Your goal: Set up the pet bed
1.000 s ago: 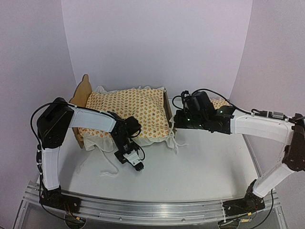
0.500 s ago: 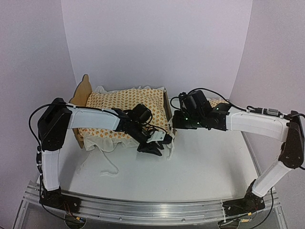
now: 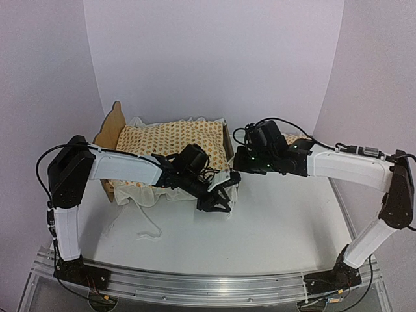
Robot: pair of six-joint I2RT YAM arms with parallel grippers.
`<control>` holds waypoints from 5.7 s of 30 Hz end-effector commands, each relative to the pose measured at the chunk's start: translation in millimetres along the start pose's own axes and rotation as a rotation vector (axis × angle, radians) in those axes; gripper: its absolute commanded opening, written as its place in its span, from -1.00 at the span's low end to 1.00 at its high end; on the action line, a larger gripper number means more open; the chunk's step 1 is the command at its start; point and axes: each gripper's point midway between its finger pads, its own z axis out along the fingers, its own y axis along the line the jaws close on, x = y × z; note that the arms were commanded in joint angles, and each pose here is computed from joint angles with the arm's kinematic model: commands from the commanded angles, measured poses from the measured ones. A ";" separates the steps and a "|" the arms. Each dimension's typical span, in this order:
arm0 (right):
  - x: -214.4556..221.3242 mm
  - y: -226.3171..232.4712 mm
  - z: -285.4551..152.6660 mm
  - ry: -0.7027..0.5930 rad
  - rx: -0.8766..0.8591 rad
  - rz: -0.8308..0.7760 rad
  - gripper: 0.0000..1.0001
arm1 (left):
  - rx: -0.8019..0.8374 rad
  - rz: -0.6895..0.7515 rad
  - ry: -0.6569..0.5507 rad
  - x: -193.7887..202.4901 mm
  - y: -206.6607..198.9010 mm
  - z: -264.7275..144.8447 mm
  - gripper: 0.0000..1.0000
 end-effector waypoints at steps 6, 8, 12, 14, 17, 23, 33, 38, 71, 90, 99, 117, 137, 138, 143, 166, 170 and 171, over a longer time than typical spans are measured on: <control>-11.6 16.8 -11.7 -0.057 -0.020 0.068 -1.00 | -0.163 -0.628 -0.226 -11.2 31.6 0.5 -0.15; -10.7 16.9 -13.3 -0.061 -0.020 0.085 -1.00 | -0.197 -0.623 -0.249 -13.1 38.4 0.7 -0.07; -6.7 18.4 -12.4 -0.059 -0.017 0.091 -1.00 | -0.213 -0.577 -0.271 -12.3 43.4 11.1 0.00; -6.5 20.0 -12.1 -0.060 -0.022 0.090 -1.00 | -0.232 -0.602 -0.259 -4.3 47.8 17.5 -0.03; -8.2 23.9 -13.0 -0.060 -0.038 0.081 -1.00 | -0.267 -0.622 -0.249 4.3 52.9 19.4 -0.16; -6.9 28.0 -11.2 -0.051 -0.056 0.075 -1.00 | -0.311 -0.602 -0.250 9.9 61.5 22.5 -0.25; -19.1 21.4 -17.2 -0.109 -0.019 0.028 -1.00 | -0.288 -0.671 -0.134 30.2 44.2 15.0 -1.00; -55.0 7.6 -27.9 -0.195 0.026 -0.017 -1.00 | -0.261 -0.717 0.043 73.1 9.3 -0.6 -1.00; -226.4 -80.1 8.4 -0.403 0.265 -0.161 -1.00 | -0.129 0.401 0.667 247.2 -49.0 -44.7 -1.00; -49.2 55.4 -48.8 -0.024 -0.413 -0.448 -1.00 | 0.031 0.265 0.488 147.7 -77.7 -64.3 0.00; 99.2 28.7 -81.3 0.260 -0.428 -0.248 -1.00 | 0.279 0.332 0.383 113.1 -156.3 -137.3 0.34; 112.3 -51.0 -41.6 0.381 0.007 -0.065 0.73 | -0.903 -0.175 0.575 188.0 15.3 -333.2 0.51; 26.6 10.2 86.1 0.213 0.119 -0.083 0.20 | -0.931 -0.500 0.589 262.7 23.3 -327.5 0.58; 30.0 9.1 90.9 0.224 0.122 -0.079 0.20 | -0.936 -0.503 0.588 263.9 24.5 -327.0 0.57; 45.8 4.2 107.4 0.285 0.113 -0.059 0.01 | -0.969 -0.487 0.511 253.1 38.6 -325.5 0.21; -10.1 -42.3 59.0 0.232 0.197 -0.005 -1.00 | -1.001 0.059 0.770 236.5 30.6 -374.9 -1.00; 2.5 -35.3 74.7 0.295 0.163 -0.004 -0.96 | -0.846 0.083 0.768 256.2 21.3 -344.1 -0.93; 5.3 -33.9 77.0 0.307 0.157 0.001 -0.90 | -0.833 0.080 0.762 257.2 22.3 -340.9 -0.82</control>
